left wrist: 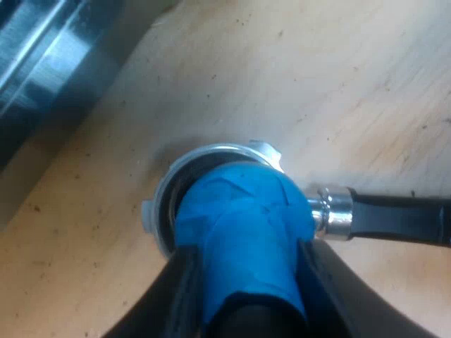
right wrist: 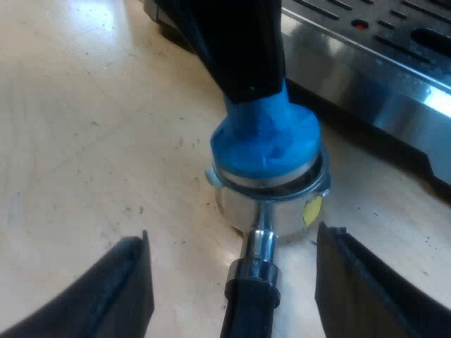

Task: Grind coffee beans and then tamp

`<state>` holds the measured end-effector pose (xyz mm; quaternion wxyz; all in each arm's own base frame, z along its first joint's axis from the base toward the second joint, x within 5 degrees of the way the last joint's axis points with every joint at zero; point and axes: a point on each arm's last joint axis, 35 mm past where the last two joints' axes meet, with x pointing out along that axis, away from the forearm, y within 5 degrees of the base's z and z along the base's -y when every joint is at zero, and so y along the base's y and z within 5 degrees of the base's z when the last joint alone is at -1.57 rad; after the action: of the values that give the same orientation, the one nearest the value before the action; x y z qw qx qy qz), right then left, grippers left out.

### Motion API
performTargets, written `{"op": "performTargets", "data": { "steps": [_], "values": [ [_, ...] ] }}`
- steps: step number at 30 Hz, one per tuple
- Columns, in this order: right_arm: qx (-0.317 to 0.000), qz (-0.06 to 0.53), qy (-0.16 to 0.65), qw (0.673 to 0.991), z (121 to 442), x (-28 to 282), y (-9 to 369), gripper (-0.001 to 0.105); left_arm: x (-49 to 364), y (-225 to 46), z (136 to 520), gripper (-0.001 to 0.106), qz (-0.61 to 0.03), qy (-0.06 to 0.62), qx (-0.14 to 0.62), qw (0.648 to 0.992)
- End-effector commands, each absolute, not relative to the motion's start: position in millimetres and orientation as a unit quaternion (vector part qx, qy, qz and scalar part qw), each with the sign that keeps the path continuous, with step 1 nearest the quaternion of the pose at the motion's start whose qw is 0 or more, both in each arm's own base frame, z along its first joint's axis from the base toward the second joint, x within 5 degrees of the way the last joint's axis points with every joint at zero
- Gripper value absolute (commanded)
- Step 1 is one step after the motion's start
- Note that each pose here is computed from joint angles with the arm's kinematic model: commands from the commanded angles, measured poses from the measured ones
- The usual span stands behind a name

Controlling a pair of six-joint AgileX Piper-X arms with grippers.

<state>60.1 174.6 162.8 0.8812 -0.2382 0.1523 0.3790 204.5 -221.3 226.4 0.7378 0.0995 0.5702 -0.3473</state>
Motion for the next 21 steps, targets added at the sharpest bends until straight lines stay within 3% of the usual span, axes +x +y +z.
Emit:
{"op": "performTargets", "data": {
  "steps": [1,8,21],
  "values": [
    [-0.235,0.377,0.150,0.883,163.9,61.4,174.2,0.054,208.7,-223.6,228.4,0.000,-0.344,0.558,0.100,0.749],
    [-0.235,0.377,0.150,0.883,163.9,61.4,174.2,0.054,211.2,-225.2,223.0,0.000,-0.337,0.557,0.109,0.751],
    [-0.235,0.377,0.150,0.883,163.9,61.4,174.2,0.054,214.9,-229.0,192.4,0.000,-0.317,0.603,0.127,0.721]
  ]
}}
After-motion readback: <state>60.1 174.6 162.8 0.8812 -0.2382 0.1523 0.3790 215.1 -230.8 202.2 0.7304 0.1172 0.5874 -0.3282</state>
